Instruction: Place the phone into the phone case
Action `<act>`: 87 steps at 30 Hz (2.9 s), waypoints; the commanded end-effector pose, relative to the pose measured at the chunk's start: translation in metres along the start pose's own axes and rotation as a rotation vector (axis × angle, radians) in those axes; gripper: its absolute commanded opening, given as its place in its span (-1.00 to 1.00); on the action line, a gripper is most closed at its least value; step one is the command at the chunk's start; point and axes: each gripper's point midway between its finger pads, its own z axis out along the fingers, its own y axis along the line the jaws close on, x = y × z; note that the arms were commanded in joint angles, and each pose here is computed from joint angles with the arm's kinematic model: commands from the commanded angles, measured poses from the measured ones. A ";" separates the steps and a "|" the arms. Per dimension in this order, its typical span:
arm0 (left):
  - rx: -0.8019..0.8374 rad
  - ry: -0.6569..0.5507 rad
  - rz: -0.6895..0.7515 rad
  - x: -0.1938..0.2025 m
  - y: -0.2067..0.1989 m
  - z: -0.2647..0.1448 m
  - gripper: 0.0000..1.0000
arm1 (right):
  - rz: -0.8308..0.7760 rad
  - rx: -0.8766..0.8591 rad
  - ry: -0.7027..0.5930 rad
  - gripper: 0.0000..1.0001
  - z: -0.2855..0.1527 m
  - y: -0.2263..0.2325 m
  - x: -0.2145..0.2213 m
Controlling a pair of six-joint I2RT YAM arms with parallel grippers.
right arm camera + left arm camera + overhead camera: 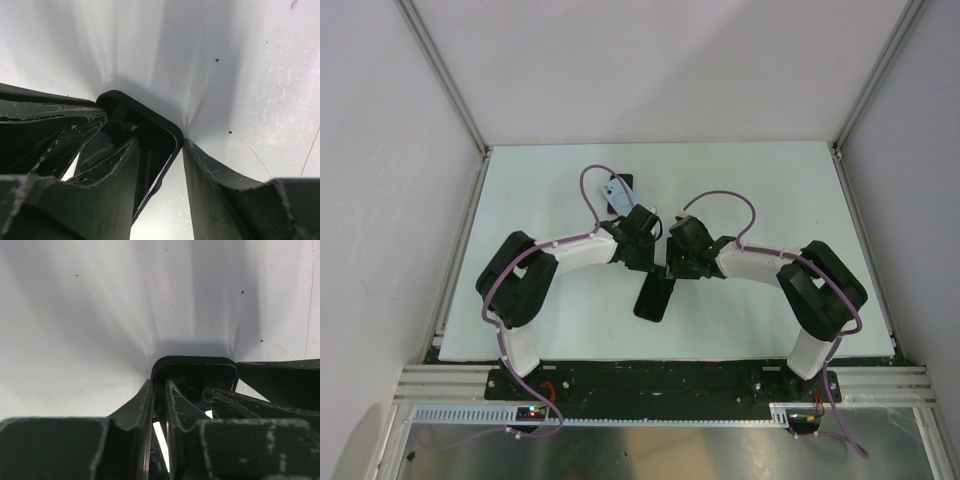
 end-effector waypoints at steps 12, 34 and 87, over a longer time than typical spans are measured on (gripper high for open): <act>-0.083 0.100 0.039 0.056 0.025 -0.017 -0.47 | -0.054 0.091 0.070 0.15 -0.001 -0.013 0.034; -0.124 0.164 0.001 0.092 0.020 0.006 -0.87 | -0.072 0.054 0.105 -0.58 0.020 0.003 0.042; 0.105 -0.293 -0.121 0.006 0.060 -0.164 0.43 | 0.083 0.488 -0.110 0.39 0.005 0.025 0.051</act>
